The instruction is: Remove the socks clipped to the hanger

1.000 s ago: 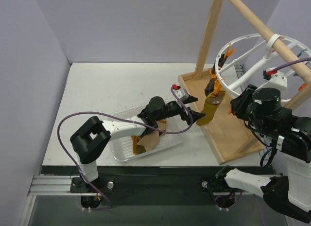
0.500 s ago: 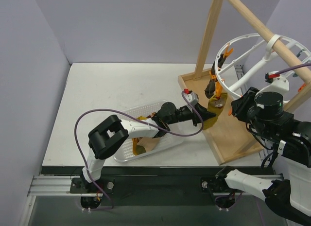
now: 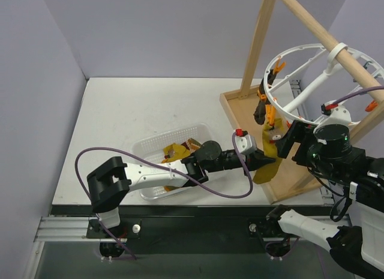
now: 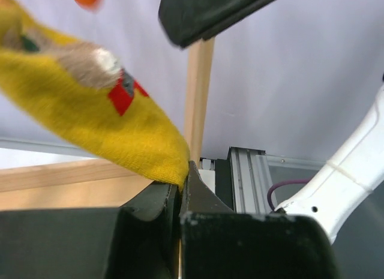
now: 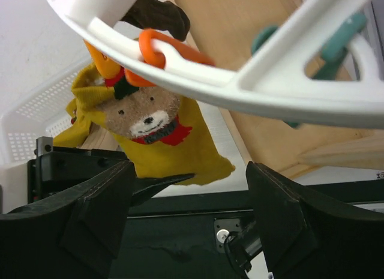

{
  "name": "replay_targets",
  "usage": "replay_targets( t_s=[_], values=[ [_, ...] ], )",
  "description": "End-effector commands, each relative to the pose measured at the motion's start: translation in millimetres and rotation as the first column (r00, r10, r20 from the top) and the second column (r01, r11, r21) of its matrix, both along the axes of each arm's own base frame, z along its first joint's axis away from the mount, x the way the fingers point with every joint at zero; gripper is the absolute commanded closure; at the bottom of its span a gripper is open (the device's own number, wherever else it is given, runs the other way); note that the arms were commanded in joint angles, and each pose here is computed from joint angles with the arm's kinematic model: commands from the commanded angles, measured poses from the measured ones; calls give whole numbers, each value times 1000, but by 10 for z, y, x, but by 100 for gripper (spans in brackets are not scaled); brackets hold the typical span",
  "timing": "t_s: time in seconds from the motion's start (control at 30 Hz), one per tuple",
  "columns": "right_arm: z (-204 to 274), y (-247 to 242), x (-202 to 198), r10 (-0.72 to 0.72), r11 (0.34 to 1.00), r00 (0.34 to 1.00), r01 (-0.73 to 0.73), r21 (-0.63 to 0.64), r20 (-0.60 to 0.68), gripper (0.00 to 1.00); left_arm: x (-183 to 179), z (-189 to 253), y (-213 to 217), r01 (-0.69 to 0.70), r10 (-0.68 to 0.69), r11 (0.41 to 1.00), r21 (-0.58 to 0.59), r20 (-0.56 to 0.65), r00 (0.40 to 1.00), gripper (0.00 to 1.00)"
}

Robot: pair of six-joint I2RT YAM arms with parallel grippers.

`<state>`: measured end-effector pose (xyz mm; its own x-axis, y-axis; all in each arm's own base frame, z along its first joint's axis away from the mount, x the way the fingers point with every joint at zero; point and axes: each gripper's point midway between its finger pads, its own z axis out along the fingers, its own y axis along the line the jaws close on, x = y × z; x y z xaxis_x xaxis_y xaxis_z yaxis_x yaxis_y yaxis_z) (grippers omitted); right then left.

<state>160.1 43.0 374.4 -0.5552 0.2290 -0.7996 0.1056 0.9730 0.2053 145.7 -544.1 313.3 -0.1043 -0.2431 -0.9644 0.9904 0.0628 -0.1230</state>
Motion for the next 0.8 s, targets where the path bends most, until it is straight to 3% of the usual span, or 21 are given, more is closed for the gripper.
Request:
replay_targets(
  t_s=[0.0, 0.17, 0.3, 0.43, 0.57, 0.77],
  values=[
    [-52, -101, -214, 30, 1000, 999, -30, -1, -18, 21, 25, 137, 112, -95, 93, 995, 30, 74, 993, 100],
    [46, -3, -315, 103, 993, 995, -103, 65, 5, 20, -94, 90, 108, -104, 97, 992, 77, 81, 992, 100],
    [168, 293, -306, 220, 962, 975, -224, 155, 39, 33, -195, 77, 87, -122, 112, 988, 90, 117, 987, 100],
    [331, 453, -249, 246, 939, 965, -262, 223, 94, 48, -282, 65, 63, -122, 109, 985, 118, 116, 987, 100],
    [424, 403, -137, 188, 955, 976, -208, 211, 114, 52, -335, 39, 58, -159, 137, 977, 139, 154, 979, 100],
    [385, 304, 48, 122, 987, 991, -127, 97, 53, 47, -308, -69, 44, -201, 174, 959, 200, 143, 974, 100]
  ],
)
